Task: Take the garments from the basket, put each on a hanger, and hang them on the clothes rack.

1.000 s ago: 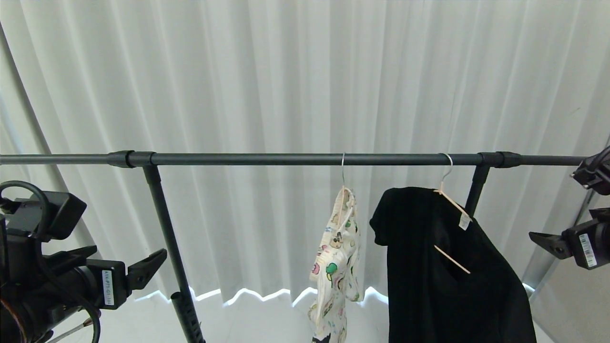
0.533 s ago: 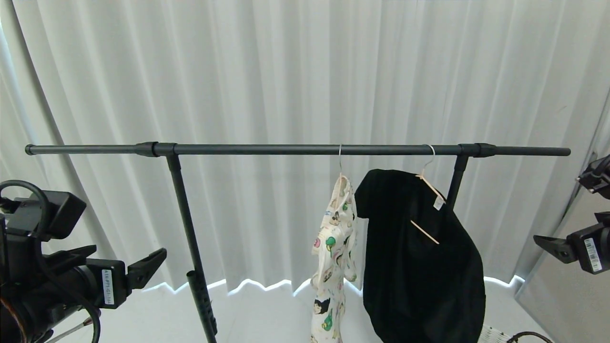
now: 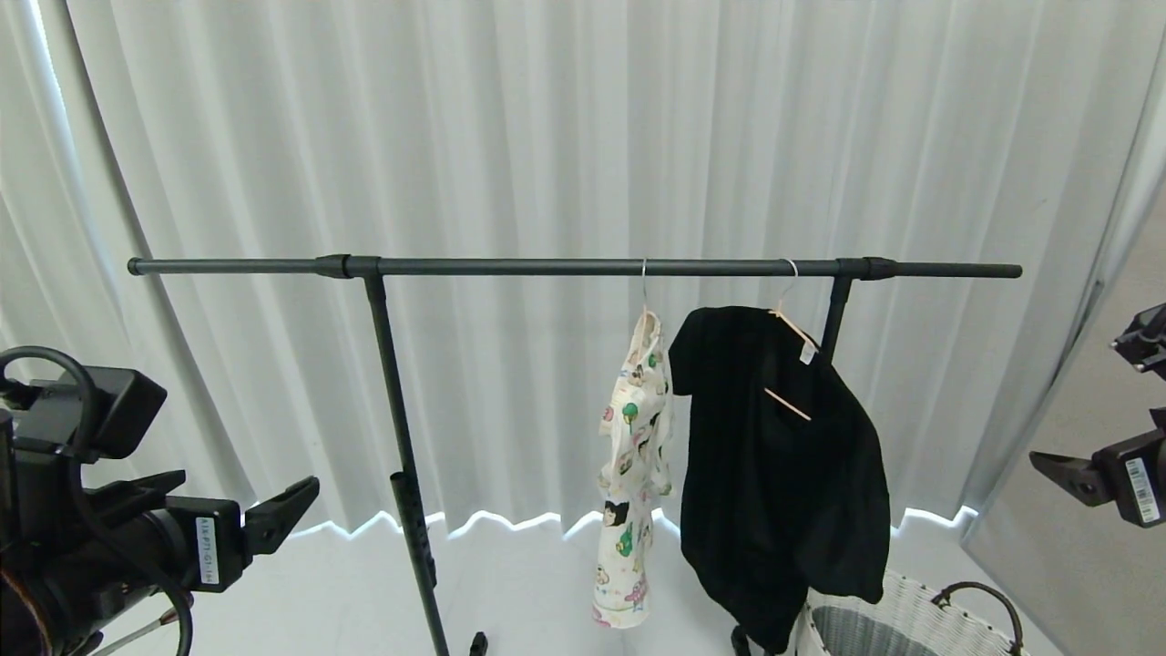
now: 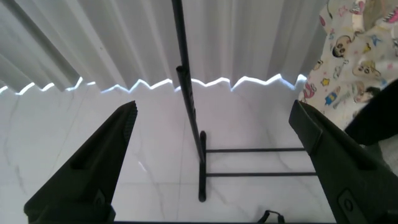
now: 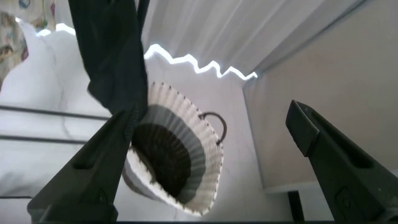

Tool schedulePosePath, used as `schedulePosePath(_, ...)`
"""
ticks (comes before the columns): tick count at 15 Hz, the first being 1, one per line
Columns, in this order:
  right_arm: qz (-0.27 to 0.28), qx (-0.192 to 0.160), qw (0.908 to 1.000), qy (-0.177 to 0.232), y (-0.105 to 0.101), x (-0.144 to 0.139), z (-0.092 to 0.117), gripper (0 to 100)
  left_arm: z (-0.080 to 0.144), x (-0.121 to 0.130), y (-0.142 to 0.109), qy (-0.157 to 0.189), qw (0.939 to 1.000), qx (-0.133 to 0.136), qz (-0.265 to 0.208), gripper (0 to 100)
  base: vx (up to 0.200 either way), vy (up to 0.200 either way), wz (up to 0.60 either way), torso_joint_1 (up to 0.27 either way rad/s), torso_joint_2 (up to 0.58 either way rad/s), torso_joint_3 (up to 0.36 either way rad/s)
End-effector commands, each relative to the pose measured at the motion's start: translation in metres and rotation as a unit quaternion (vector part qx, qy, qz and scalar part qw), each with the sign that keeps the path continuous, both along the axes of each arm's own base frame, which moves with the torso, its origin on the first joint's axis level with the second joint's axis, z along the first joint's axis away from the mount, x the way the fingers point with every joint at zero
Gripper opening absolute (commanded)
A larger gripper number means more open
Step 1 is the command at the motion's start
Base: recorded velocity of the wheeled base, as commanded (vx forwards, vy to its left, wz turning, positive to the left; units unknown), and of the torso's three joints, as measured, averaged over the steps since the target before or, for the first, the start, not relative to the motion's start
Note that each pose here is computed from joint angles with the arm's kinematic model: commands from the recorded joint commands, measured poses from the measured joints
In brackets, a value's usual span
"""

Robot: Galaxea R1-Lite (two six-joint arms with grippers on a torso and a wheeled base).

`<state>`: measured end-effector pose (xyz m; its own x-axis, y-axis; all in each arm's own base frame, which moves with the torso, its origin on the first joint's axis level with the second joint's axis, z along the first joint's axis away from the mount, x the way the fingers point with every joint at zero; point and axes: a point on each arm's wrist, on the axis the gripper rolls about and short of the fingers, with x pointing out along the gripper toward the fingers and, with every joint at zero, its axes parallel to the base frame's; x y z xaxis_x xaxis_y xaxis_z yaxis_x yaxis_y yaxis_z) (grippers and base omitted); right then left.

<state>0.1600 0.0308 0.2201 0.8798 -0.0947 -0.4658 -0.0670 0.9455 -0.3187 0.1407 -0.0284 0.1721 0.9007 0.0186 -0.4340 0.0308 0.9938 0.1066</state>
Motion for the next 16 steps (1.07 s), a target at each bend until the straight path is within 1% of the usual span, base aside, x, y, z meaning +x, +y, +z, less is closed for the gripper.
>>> schedulePosePath(1,0.0,0.0,1.0,-0.001,-0.001,-0.002,-0.001,100,-0.001,0.0,0.0,0.002,1.0,0.001,0.0,100,-0.2,0.0,0.0,-0.002,0.0,0.002)
schedulePosePath(5,-0.01,-0.005,0.9999,0.002,-0.004,-0.012,-0.007,100,-0.005,-0.001,0.0,0.009,1.0,0.002,0.0,100,-0.2,0.0,0.0,-0.001,0.0,0.004)
schedulePosePath(7,-0.022,-0.009,0.9997,0.0,-0.006,-0.013,-0.007,100,-0.006,-0.003,0.001,0.01,0.9999,0.003,0.0,100,0.0,0.0,0.0,0.0,0.0,0.0)
schedulePosePath(11,-0.025,-0.009,0.9996,-0.003,-0.007,-0.015,-0.007,100,-0.01,-0.01,0.003,0.01,0.9999,0.005,0.009,100,0.0,0.0,0.0,-0.016,0.04,0.024)
schedulePosePath(12,-0.03,-0.009,0.9995,-0.002,-0.008,-0.014,-0.007,100,-0.011,-0.011,0.005,0.009,0.9996,0.011,0.024,100,0.0,0.0,0.0,-0.159,0.36,0.193)
schedulePosePath(16,-0.029,-0.012,0.9995,-0.003,-0.008,-0.014,-0.007,100,-0.009,-0.014,0.012,-0.001,0.9985,0.011,0.053,100,0.0,0.0,0.0,-0.221,0.49,0.26)
